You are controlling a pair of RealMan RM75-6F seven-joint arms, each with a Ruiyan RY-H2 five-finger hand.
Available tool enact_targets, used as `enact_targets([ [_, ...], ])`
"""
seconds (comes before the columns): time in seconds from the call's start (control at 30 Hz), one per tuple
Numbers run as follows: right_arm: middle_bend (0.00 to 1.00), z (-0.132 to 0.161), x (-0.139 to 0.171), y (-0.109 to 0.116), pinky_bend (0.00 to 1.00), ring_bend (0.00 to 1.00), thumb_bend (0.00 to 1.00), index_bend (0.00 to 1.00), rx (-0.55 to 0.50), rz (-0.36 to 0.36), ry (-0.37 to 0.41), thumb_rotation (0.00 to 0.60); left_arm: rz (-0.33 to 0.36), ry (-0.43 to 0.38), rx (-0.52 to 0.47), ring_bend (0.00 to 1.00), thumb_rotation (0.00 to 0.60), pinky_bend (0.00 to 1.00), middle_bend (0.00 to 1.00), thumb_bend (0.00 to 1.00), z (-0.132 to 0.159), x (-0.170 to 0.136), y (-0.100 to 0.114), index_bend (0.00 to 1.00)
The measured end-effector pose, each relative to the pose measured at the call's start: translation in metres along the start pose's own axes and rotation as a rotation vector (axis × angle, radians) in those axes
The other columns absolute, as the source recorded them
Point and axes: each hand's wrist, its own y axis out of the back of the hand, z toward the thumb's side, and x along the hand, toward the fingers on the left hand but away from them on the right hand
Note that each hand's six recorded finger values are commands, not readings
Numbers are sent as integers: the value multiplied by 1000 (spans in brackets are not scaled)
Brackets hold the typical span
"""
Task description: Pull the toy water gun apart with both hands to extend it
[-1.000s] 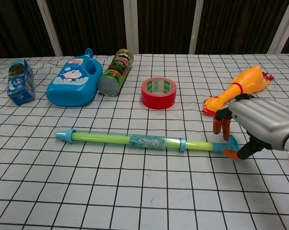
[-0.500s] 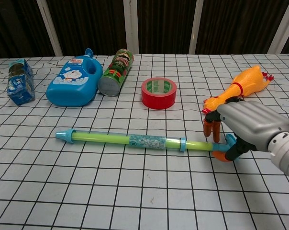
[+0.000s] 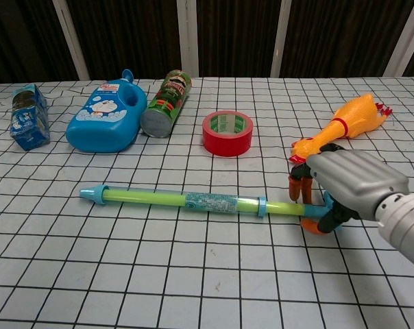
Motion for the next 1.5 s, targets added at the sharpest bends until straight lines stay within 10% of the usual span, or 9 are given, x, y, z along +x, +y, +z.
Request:
enact_targets([
  [0.93, 505, -9, -4, -4, 0, 220, 297, 519, 32, 11, -18, 600, 6, 2, -1, 0, 600, 0, 0, 29, 2, 1, 1, 0],
  [1.5, 589, -12, -4, 3, 0, 256, 476, 683, 25, 4, 7, 600, -6, -18, 17, 0, 600, 0, 0, 30, 5, 1, -2, 0],
])
